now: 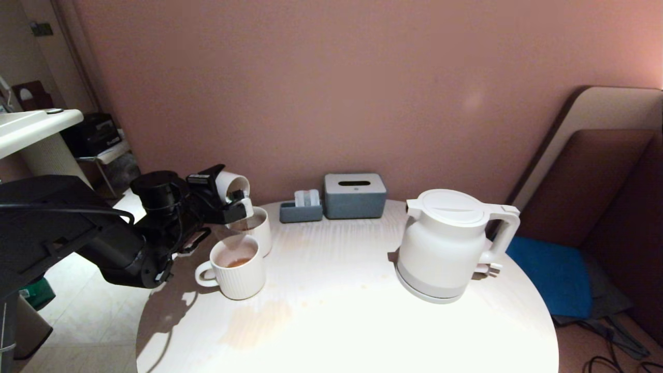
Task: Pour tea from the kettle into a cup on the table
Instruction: Pour water into another cup
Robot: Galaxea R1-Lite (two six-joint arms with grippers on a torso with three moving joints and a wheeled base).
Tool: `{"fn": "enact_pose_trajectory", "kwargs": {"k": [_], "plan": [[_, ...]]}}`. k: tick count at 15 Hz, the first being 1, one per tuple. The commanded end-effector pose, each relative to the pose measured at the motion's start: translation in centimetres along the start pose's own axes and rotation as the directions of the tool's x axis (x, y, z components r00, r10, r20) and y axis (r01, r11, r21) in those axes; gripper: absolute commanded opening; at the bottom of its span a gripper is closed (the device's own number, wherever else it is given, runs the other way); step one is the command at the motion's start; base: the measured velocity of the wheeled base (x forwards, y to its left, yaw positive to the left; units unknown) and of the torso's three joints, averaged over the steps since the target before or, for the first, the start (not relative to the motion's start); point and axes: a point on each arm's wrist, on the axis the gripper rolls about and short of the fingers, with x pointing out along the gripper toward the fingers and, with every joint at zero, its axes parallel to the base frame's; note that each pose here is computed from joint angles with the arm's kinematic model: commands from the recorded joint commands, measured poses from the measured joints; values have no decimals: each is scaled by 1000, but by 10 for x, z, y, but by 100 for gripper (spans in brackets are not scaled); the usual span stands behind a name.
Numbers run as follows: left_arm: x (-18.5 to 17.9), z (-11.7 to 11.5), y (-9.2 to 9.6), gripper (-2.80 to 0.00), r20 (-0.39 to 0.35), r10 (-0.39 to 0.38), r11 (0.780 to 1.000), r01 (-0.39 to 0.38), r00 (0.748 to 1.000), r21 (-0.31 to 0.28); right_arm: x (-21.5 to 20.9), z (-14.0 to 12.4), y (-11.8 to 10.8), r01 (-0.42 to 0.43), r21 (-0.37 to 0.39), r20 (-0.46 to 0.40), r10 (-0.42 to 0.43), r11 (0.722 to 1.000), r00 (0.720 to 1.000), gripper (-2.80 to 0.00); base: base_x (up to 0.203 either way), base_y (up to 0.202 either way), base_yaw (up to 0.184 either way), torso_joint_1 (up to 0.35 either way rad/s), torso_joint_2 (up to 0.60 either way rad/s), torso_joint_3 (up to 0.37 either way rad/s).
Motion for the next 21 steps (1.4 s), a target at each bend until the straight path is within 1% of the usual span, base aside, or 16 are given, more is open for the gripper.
{"fn": "enact_pose_trajectory", "kwargs": {"k": [1, 2, 5, 7, 21], "plan": [[1, 0, -4, -280, -1, -6, 1000, 6, 1000, 15, 0, 0, 0, 0, 0, -1, 0, 1000, 1000, -280, 0, 0, 0, 0, 0, 0], [0, 0, -4, -280, 0, -5, 1000, 5, 1000, 17, 0, 0, 0, 0, 0, -1, 0, 1000, 1000, -280, 0, 0, 0, 0, 0, 0], [-3, 0, -6, -280, -1, -19, 998, 20, 1000, 54, 0, 0, 0, 0, 0, -1, 0, 1000, 1000, -280, 0, 0, 0, 0, 0, 0], [-3, 1, -5, -280, 0, -17, 998, 17, 1000, 63, 0, 0, 0, 0, 0, -1, 0, 1000, 1000, -280, 0, 0, 0, 0, 0, 0], [-4, 1, -2, -280, 1, -8, 998, 8, 1000, 70, 0, 0, 0, 0, 0, -2, 0, 1000, 1000, -280, 0, 0, 0, 0, 0, 0]]}}
